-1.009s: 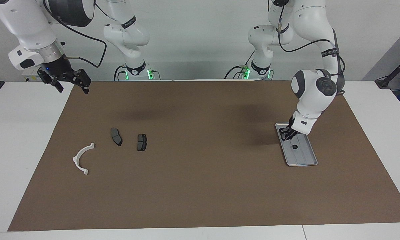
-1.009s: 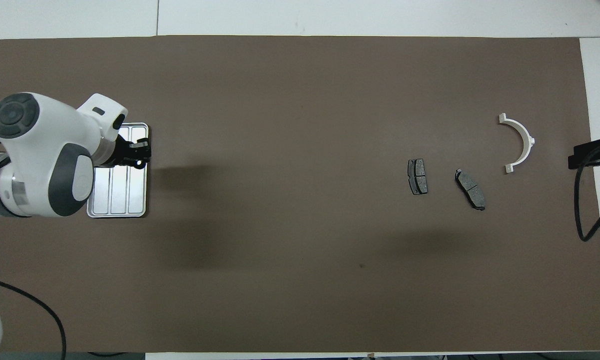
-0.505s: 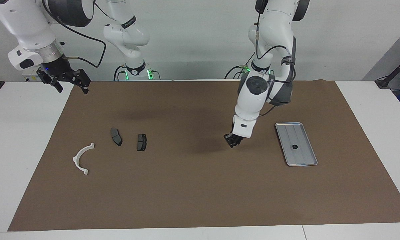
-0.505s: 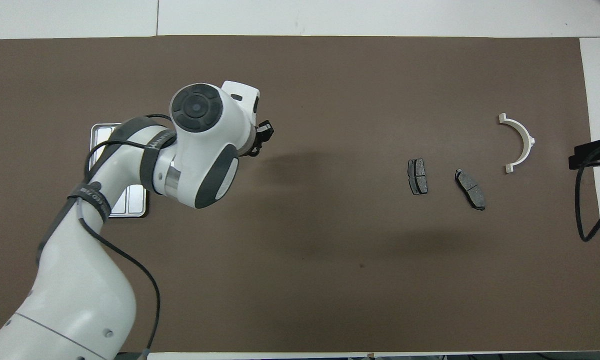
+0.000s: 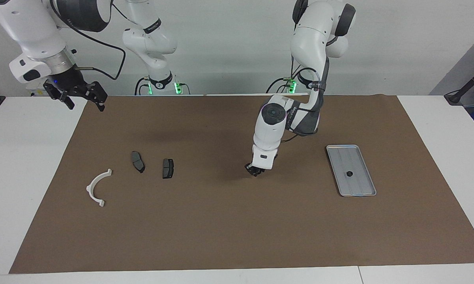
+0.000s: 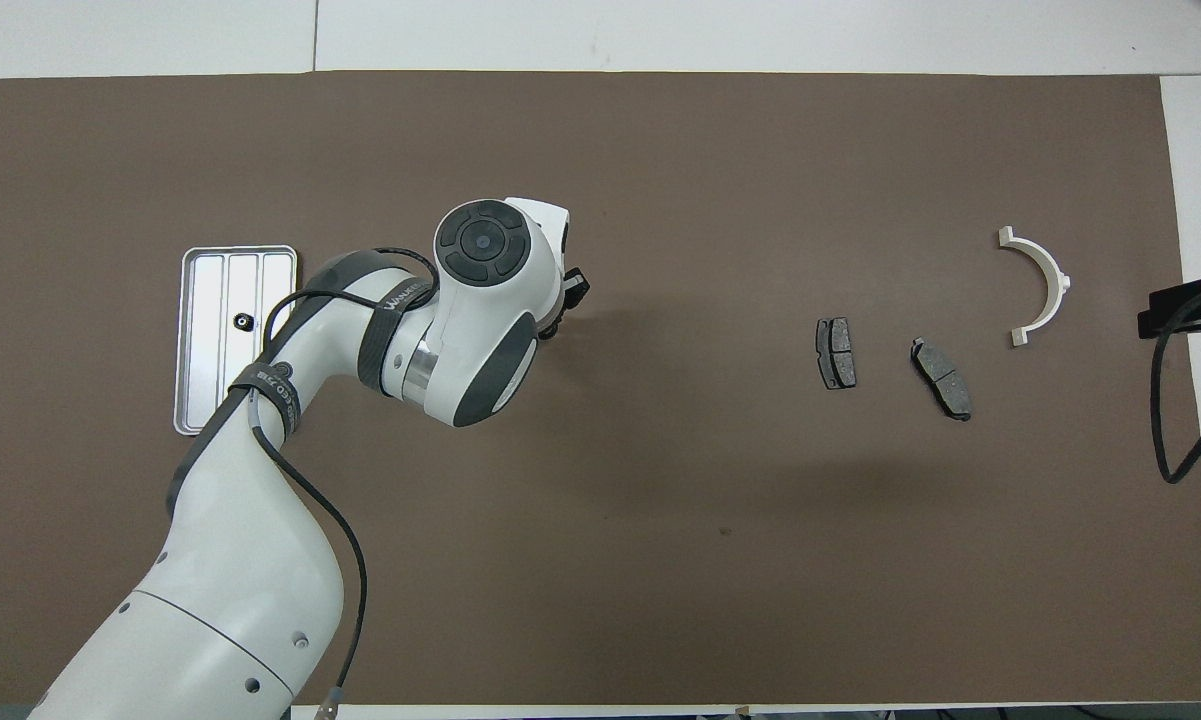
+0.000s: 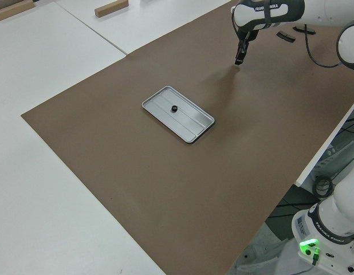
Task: Place bearing gear from tray to pile
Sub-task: 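Carry the bearing to the table center and release it with the left gripper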
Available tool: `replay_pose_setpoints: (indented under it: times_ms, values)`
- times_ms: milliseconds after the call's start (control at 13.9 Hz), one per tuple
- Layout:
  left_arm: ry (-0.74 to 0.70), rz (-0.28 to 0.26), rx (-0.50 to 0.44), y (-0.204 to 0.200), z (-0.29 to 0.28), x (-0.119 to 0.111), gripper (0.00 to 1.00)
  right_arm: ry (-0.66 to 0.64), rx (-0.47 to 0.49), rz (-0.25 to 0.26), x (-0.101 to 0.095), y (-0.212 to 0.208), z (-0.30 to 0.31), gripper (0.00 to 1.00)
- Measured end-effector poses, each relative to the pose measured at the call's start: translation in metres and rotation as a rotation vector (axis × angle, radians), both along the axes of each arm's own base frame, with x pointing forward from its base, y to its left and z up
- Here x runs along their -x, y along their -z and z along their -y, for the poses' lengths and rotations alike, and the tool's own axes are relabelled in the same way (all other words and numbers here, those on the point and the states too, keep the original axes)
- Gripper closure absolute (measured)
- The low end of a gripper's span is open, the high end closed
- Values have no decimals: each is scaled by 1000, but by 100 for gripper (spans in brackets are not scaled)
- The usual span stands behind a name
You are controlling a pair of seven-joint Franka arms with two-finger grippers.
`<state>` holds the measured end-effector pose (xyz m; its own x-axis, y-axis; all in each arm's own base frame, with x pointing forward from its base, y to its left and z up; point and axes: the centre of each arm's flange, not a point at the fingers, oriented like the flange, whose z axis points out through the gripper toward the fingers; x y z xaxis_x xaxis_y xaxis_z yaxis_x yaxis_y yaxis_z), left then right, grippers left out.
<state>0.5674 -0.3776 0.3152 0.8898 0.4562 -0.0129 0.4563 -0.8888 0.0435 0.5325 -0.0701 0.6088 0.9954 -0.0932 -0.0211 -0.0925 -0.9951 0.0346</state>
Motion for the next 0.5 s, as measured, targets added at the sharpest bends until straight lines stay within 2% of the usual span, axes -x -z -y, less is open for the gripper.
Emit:
replay_pose_setpoints:
  times_ms: [216, 505]
  values:
    - [4, -20, -13, 17, 8, 6, 65, -2, 0, 0, 0, 0, -1, 0]
    - [-2, -17, -13, 19, 8, 6, 65, -6, 0, -2, -1, 1, -2, 0]
